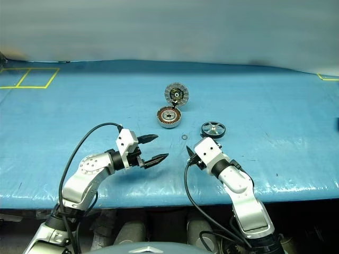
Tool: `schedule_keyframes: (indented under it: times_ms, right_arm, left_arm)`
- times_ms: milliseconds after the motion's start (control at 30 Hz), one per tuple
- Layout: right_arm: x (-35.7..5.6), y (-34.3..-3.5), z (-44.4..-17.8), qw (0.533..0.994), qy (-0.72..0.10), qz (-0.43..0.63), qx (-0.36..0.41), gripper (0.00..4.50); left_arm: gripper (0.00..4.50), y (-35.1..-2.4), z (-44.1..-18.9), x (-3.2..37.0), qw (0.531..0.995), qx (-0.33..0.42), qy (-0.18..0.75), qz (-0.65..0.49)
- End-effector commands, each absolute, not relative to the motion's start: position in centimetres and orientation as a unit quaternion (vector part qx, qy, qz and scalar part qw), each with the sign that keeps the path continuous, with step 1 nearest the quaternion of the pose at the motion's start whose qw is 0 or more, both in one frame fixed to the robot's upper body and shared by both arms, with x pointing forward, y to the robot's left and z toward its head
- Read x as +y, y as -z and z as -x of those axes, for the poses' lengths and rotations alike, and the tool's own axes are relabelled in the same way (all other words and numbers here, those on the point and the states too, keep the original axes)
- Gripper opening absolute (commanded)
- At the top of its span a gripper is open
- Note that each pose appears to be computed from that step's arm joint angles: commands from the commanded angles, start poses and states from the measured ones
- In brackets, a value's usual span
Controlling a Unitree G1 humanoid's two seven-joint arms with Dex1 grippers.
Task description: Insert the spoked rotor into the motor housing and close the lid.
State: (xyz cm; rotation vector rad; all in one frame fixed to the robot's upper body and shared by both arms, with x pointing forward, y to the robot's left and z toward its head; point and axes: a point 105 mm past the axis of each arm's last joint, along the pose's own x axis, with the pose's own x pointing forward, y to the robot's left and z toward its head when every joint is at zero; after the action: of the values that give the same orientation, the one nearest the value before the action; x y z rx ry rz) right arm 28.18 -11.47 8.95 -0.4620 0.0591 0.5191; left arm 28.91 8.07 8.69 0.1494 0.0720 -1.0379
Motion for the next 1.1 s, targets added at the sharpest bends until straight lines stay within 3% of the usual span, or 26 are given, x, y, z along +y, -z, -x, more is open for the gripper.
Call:
schedule_keyframes:
  times_ms: [33,267,467,767,900,1100]
  right_arm:
    - [-11.4,-9.9,-28.2,0.94,-0.252,0.229,0.009,3.22]
    - [-11.5,-9.7,-28.0,0.942,-0.247,0.225,0.012,3.22]
    - [-11.3,-9.5,-28.0,0.942,-0.249,0.223,0.014,3.22]
    - [-11.0,-9.2,-28.4,0.944,-0.242,0.223,0.012,3.22]
    - [-11.0,-9.1,-28.3,0.948,-0.23,0.219,0.01,3.22]
    - [-11.8,-8.5,-27.3,0.956,-0.198,0.213,0.02,3.22]
  left_arm:
    - [4.26,-9.7,-29.1,8.2,0.866,0.013,0.493,-0.083]
    - [4.26,-10.1,-29.3,8.2,0.856,0.009,0.506,-0.102]
    - [4.26,-11.7,-31.2,8.9,0.841,-0.013,0.51,-0.179]
    - [4.26,-13.9,-37.5,8.6,0.764,0.023,0.528,-0.37]
    - [4.26,-14.0,-40.7,8.2,0.759,0.055,0.51,-0.402]
    - [4.26,-13.7,-42.7,7.2,0.745,0.099,0.504,-0.426]
